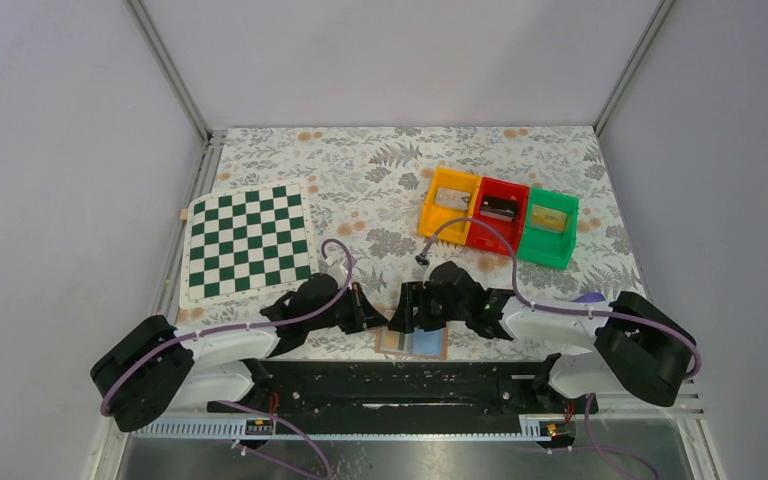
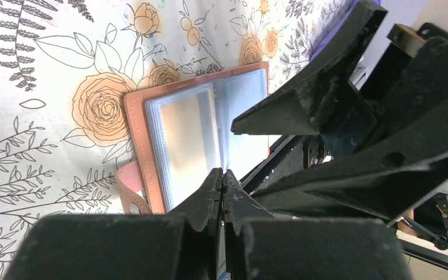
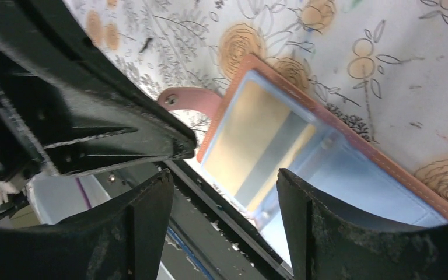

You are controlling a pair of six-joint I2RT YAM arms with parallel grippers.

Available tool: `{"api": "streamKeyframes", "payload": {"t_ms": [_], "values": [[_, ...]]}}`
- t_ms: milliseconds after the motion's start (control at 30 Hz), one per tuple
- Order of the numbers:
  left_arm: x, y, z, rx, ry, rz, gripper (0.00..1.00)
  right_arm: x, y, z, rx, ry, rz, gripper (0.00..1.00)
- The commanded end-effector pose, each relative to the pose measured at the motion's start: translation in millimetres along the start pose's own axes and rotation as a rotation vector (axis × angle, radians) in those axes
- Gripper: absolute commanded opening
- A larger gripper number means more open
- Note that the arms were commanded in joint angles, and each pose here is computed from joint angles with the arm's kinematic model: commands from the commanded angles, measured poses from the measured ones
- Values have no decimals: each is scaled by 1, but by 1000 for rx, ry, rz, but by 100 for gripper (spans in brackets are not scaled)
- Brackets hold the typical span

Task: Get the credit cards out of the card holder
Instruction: Remove the credit card from the card holder.

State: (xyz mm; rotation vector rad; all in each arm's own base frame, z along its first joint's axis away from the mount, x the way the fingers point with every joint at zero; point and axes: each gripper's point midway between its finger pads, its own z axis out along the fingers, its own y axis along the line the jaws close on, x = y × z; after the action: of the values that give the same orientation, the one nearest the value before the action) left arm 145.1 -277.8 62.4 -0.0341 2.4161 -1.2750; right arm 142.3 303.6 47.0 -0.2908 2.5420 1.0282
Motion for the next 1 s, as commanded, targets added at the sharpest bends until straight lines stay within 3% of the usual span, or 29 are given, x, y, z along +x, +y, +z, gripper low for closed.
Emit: {"api": "streamKeyframes", "payload": {"t_ms": [0, 200, 467, 567, 700, 800, 967], "values": [[-19, -19, -1, 23, -65, 29, 0, -12, 29, -9, -110, -41, -31, 73], [-19, -19, -3, 23, -68, 20, 0, -11, 34, -6, -135, -33, -17, 82], [-22, -18, -4, 4, -81, 11, 0, -13, 27, -5, -98, -40, 0, 82], [-23, -10, -6, -31, -97, 6, 3, -13, 22, -7, -61, -47, 21, 78], [-22, -5, -5, -38, -107, 4, 19, -13, 18, -6, -43, -54, 62, 66], [-19, -5, -1, -20, -95, 3, 21, -10, 8, -2, -11, -61, 82, 56], [-15, 9, 7, -82, -62, 0, 21, -1, -14, 4, 80, -45, 113, 53]]}}
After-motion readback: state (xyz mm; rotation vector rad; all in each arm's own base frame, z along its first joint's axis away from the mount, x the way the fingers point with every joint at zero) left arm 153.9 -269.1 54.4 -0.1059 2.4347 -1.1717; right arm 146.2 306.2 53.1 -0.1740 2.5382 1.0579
